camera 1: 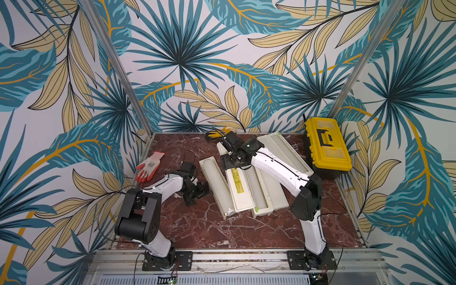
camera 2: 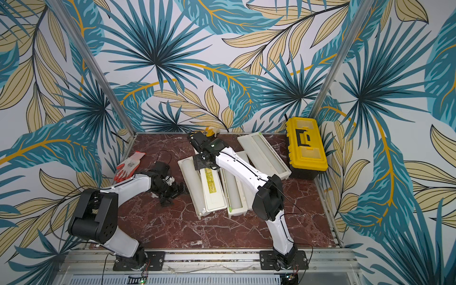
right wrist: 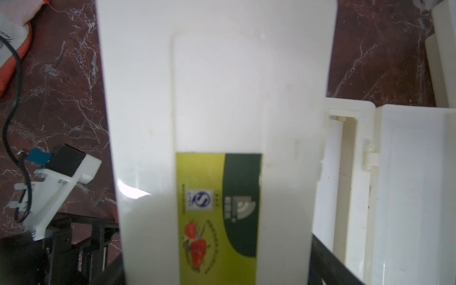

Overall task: Put plastic wrap rolls into dispensers
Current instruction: Adjust the plastic wrap cutting box at the center of the board, then close the lid on the plastic wrap cutting box.

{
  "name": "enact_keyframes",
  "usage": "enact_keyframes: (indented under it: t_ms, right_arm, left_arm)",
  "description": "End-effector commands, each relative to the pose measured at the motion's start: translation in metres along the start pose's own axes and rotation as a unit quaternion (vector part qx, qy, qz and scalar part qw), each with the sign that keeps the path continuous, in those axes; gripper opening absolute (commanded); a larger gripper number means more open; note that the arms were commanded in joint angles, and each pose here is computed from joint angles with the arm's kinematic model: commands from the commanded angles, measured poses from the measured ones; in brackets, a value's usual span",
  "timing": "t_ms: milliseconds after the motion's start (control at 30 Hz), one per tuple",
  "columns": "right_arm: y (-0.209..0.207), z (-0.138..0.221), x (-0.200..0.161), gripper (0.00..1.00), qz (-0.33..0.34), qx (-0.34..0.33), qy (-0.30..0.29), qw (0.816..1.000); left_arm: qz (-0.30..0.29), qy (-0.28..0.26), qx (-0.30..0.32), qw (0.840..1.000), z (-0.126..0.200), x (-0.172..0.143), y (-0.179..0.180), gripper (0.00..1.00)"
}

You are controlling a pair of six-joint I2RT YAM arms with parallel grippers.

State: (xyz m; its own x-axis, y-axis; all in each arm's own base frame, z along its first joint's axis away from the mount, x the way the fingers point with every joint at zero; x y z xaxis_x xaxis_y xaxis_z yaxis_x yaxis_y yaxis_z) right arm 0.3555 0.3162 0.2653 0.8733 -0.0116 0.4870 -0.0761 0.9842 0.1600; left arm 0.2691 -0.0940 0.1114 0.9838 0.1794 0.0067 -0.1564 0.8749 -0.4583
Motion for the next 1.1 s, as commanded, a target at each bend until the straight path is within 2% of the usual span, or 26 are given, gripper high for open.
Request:
enact_keyframes:
  t_ms: [0,133,267,467,633,833,967,1067]
  right_arm:
    - [0.003,0.0,-0.003,0.67,0.029,0.0,0.012,1.0]
    - [0.003,0.001,-0.003,0.67,0.037,0.002,0.013,0.999]
    - [0.005,-0.001,-0.004,0.67,0.04,0.012,0.011,0.999]
    - [0.012,-0.005,-0.002,0.67,0.034,0.034,0.012,0.999]
    - [0.015,-0.01,-0.003,0.67,0.023,0.042,0.018,0.999]
    - [0.017,-0.013,-0.002,0.67,0.021,0.044,0.019,0.999]
    - [0.02,-0.017,0.0,0.67,0.02,0.043,0.025,0.999]
    - [0.021,-0.019,0.001,0.67,0.017,0.039,0.027,0.999]
  left_arm:
    - [-0.005,-0.063,0.05,0.997,0.021,0.019,0.004,1.0]
    - [0.021,-0.124,0.075,0.989,0.056,0.056,0.019,1.0]
    - [0.041,-0.162,0.073,0.983,0.074,0.102,0.029,1.0]
    - [0.046,-0.164,0.055,0.984,0.06,0.172,0.029,1.0]
    - [0.038,-0.148,0.024,0.988,0.036,0.209,0.03,1.0]
    - [0.023,-0.107,-0.024,0.994,0.008,0.211,0.023,1.0]
    - [-0.009,-0.081,-0.04,0.996,-0.004,0.195,0.002,0.99]
    - [-0.011,-0.063,-0.041,0.997,-0.01,0.178,-0.005,0.97]
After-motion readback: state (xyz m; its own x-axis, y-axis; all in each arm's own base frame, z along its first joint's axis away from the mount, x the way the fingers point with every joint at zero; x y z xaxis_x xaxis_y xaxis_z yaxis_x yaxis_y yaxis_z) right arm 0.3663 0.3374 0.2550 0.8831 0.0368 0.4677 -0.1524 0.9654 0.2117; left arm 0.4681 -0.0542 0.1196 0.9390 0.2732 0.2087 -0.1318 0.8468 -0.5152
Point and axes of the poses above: each gripper's point midway between its finger pads, its own z axis back along the fingers, its own y axis along the line the jaws close on, x = y × z, the point moved 8 cm from there along z, back along the fingers, and after that the axes turned 13 degrees about -z, right-handed, at the moved point
